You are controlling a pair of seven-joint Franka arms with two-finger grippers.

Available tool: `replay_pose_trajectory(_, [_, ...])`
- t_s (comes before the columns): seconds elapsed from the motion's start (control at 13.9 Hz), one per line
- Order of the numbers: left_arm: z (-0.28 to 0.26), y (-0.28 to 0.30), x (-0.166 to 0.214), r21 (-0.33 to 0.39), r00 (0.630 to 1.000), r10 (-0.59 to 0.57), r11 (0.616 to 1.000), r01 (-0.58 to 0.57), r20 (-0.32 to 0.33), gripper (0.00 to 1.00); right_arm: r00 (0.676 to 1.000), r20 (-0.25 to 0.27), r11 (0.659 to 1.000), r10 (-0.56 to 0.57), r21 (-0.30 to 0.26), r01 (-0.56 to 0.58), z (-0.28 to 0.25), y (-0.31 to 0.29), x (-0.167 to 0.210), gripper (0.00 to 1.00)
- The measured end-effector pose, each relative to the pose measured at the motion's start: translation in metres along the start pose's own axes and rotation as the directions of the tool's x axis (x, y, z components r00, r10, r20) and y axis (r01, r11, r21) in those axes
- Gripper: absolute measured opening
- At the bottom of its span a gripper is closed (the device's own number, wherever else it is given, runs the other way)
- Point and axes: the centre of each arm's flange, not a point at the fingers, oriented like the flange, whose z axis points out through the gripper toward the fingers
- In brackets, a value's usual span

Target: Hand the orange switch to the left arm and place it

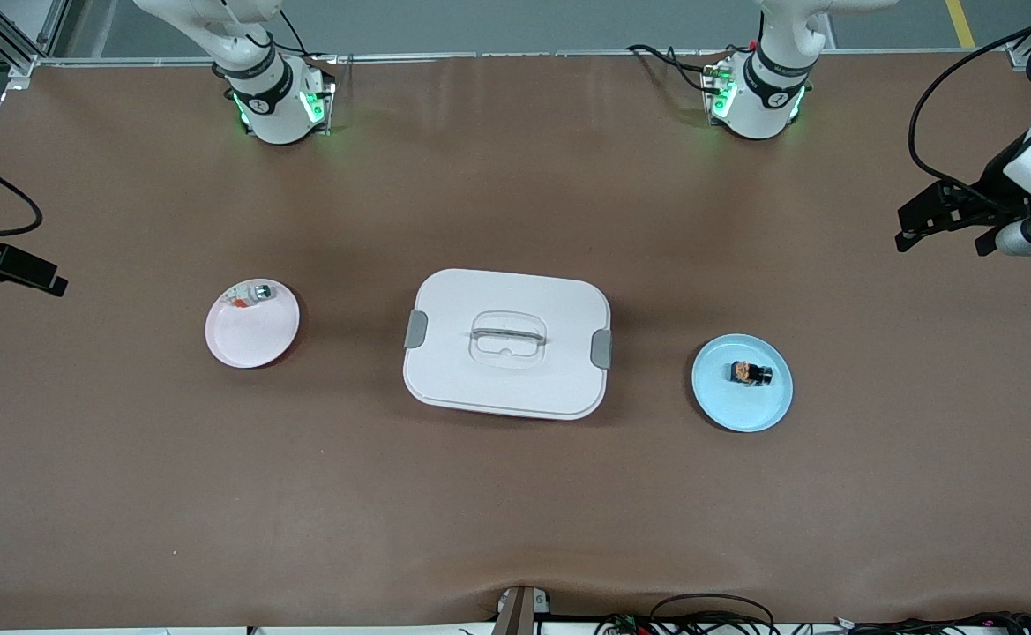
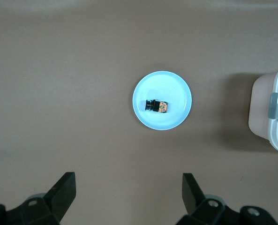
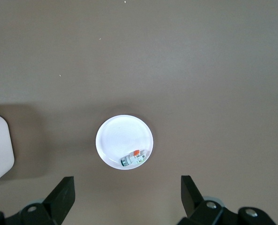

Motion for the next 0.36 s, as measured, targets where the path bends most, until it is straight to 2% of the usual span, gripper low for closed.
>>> replay_pose_trajectory(0.36, [0.000,-0.001,0.000,0.000,1.000,-0.002,1.000,0.002,0.001,1.00,0.999,0.029,1.000,-0.017,-0.002,0.017,0.015,-0.011,0.006,1.00])
